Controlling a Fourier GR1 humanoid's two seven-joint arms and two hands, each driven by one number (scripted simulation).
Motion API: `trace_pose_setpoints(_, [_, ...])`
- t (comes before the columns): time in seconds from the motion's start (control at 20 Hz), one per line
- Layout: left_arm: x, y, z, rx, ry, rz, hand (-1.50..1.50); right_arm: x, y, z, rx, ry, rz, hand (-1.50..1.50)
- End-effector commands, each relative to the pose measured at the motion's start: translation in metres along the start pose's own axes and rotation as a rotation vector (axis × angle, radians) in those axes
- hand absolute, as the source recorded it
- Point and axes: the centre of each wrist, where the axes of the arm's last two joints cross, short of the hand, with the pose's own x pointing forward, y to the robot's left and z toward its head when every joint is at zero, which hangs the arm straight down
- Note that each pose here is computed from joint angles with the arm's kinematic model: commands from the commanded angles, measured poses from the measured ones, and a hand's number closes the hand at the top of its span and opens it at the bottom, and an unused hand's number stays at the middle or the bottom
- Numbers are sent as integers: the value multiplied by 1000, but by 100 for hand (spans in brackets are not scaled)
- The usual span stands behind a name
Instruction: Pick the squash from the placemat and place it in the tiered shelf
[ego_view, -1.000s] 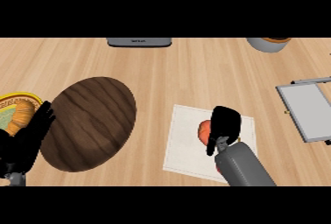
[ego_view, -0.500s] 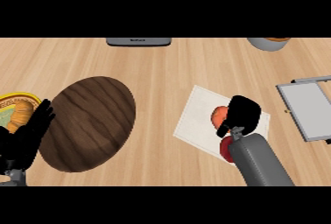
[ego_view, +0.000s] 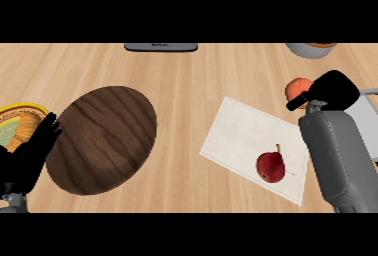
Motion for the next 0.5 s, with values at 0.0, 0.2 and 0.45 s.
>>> trace_pose_setpoints(0.0, [8,-10,0,-6,-1,9,0,34,-48,0,-99,143,-112,150])
trace_pose_setpoints(0.2, [-9,0,10,3,16,3,0,35,-78,14,-123,146,-273,150])
trace_pose_setpoints(0.45, [-25,5,13,43,30,2,0,38,-127,50,-196,110,-473,150])
